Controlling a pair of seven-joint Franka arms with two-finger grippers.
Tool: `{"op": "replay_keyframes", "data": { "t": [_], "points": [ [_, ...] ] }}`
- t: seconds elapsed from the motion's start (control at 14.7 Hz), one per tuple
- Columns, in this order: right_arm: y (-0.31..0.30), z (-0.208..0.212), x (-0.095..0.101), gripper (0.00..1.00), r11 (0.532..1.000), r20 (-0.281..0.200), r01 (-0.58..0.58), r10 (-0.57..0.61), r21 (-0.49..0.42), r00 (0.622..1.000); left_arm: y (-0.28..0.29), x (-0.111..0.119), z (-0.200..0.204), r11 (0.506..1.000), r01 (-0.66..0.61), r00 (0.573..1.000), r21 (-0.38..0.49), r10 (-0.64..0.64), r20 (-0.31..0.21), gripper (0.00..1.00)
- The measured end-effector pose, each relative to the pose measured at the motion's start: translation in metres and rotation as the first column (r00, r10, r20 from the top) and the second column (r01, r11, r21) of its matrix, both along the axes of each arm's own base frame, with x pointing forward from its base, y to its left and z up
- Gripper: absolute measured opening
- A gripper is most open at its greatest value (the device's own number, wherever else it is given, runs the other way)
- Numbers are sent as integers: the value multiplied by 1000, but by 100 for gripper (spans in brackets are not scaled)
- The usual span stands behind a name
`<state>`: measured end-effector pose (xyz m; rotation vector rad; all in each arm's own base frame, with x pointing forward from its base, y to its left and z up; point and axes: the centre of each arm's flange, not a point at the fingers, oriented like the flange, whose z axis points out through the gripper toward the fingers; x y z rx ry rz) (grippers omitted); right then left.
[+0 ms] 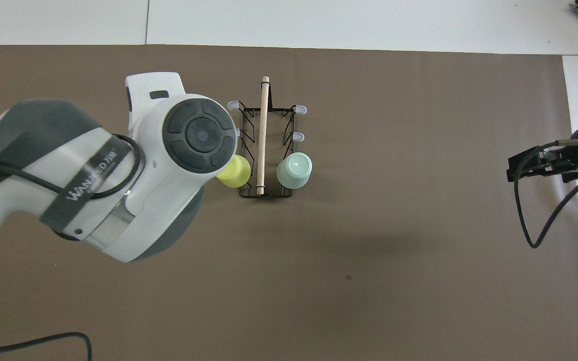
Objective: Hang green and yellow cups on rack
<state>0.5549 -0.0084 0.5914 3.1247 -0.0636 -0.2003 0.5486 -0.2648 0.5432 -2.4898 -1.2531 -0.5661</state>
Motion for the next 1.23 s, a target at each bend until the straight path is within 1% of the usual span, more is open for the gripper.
{"op": "replay_keyframes", "data": {
  "t": [0.07, 0.14, 0.27, 0.48, 0.54, 0.68, 0.82, 0.89, 0.95, 1.02, 1.09, 1.16, 1.23],
  "points": [
    [-1, 2, -2, 100, 1000, -11, 4, -4, 3, 1000, 19, 4, 9, 998, 39, 999, -44, -41, -34, 100],
    [-3, 3, -3, 100, 1000, -16, 6, -6, 6, 1000, 40, 7, 18, 993, 83, 995, -82, -88, -56, 100],
    [-2, 4, -3, 100, 1000, -17, 7, -7, 11, 1000, 82, 9, 32, 975, 174, 978, -139, -187, -86, 100],
    [-1, 4, -3, 100, 1000, -17, 5, -5, 14, 1000, 135, 9, 39, 930, 304, 932, -205, -335, -138, 100],
    [-1, 2, -2, 100, 1000, -9, 6, -6, 14, 1000, 149, 12, 39, 911, 348, 911, -220, -384, -150, 100],
    [-2, -4, 2, 100, 1000, 18, 7, -7, 14, 1000, 169, 17, 38, 863, 448, 856, -233, -489, -165, 100],
    [-2, -5, 5, 100, 1000, 36, 7, -8, 14, 999, 188, 21, 40, 794, 546, 788, -265, -595, -158, 100],
    [-2, -4, 6, 100, 1000, 50, 7, -8, 13, 999, 200, 23, 40, 753, 590, 750, -291, -645, -149, 100],
    [-2, -3, 8, 100, 1000, 63, 7, -8, 13, 998, 217, 24, 42, 701, 640, 700, -314, -701, -138, 100],
    [-2, 0, 7, 100, 1000, 68, 5, -6, 10, 998, 235, 25, 45, 649, 684, 650, -333, -750, -126, 100],
    [-3, 2, 5, 100, 1000, 70, 4, -5, 4, 998, 249, 25, 52, 607, 714, 611, -349, -784, -114, 100],
    [-4, 5, 4, 100, 1000, 70, 6, -6, 0, 998, 257, 23, 61, 584, 729, 589, -356, -801, -107, 100],
    [-6, 7, 2, 100, 1000, 70, 9, -9, 1, 997, 260, 21, 72, 571, 738, 576, -359, -810, -105, 100]
  ]
}}
